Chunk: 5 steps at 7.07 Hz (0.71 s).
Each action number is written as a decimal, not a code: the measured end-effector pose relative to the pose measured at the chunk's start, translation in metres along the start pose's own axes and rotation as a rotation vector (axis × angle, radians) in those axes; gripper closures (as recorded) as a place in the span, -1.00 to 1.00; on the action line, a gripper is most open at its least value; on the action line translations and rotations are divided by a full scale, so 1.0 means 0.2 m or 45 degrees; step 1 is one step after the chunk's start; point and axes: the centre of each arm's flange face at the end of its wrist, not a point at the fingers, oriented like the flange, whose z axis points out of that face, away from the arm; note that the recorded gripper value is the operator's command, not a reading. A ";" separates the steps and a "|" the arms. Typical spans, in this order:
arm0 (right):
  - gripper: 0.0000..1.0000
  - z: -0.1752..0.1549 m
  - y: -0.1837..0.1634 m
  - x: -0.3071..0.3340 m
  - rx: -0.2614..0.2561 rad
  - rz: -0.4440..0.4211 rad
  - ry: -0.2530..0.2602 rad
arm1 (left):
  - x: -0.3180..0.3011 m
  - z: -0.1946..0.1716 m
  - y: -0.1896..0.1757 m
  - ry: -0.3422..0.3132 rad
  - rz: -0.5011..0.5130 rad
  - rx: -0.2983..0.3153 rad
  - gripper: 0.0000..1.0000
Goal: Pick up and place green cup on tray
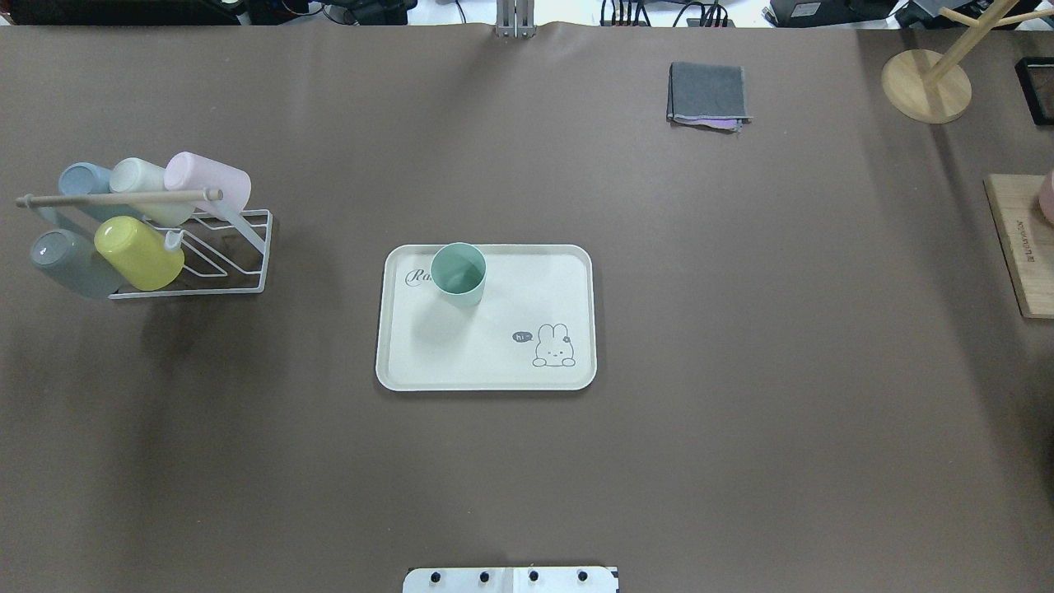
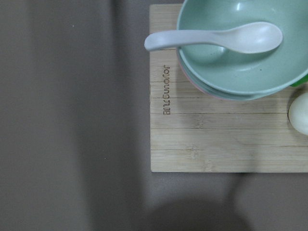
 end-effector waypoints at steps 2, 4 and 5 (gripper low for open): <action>-1.00 0.00 0.00 0.00 -0.001 0.001 0.001 | -0.01 0.01 0.00 -0.018 -0.009 -0.002 -0.97; -1.00 0.00 0.00 0.00 0.000 0.000 0.002 | -0.01 0.01 0.00 -0.016 -0.008 -0.002 -0.97; -1.00 0.00 0.00 0.00 0.000 0.000 0.002 | -0.01 0.01 0.00 -0.014 -0.008 0.000 -0.97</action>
